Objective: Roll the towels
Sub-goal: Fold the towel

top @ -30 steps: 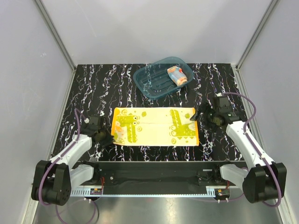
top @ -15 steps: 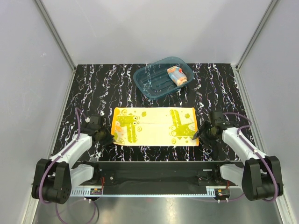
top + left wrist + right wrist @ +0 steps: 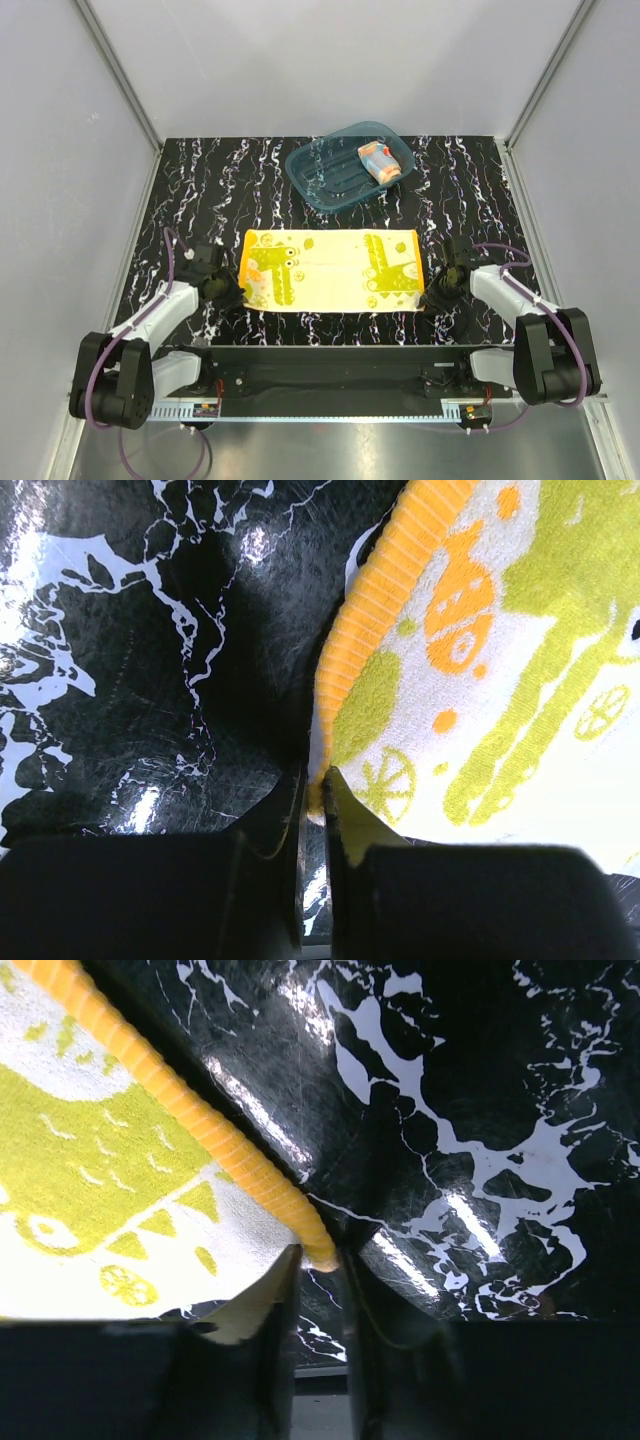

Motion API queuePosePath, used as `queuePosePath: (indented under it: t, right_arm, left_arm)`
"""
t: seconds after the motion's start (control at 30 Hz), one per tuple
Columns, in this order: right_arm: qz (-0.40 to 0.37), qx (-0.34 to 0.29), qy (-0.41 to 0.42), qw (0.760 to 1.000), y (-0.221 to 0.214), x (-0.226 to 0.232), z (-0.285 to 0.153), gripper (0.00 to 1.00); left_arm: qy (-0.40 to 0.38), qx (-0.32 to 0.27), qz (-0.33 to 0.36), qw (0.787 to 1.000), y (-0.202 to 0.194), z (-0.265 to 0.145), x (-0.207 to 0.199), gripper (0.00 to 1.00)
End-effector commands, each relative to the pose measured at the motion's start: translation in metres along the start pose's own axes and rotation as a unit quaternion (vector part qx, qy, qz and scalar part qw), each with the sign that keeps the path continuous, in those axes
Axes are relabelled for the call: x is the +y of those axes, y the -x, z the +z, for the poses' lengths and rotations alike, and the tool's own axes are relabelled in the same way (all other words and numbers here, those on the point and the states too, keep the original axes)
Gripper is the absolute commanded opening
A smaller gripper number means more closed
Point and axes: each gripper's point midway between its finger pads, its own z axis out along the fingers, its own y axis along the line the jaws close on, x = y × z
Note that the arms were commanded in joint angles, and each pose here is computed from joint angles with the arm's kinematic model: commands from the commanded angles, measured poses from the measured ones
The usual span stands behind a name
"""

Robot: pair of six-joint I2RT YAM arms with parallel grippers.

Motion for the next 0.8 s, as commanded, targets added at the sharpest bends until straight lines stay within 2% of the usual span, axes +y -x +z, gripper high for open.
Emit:
queuePosePath:
  t: [0.0,0.07,0.2,0.77]
  right_arm:
    - [-0.004,-0.020,0.011,1.000,0.013,0.010,-0.001,0.26]
    - [-0.004,-0.019,0.011,1.000,0.013,0.010,0.000,0.13]
    - [-0.004,-0.018,0.014,1.000,0.012,0.011,-0.001,0.00]
    - [-0.005,-0.060,0.074,0.995,0.007,0.022,-0.069,0.00]
  left_arm:
    - [-0.025,-0.013,0.013,1.000,0.012,-0.004,-0.016,0.04]
    - [-0.022,-0.013,0.014,1.000,0.011,-0.004,-0.015,0.04]
    - [-0.021,-0.015,0.016,1.000,0.013,-0.007,-0.016,0.03]
    - [-0.045,-0.019,-0.021,0.999,-0.001,-0.047,-0.016,0.00]
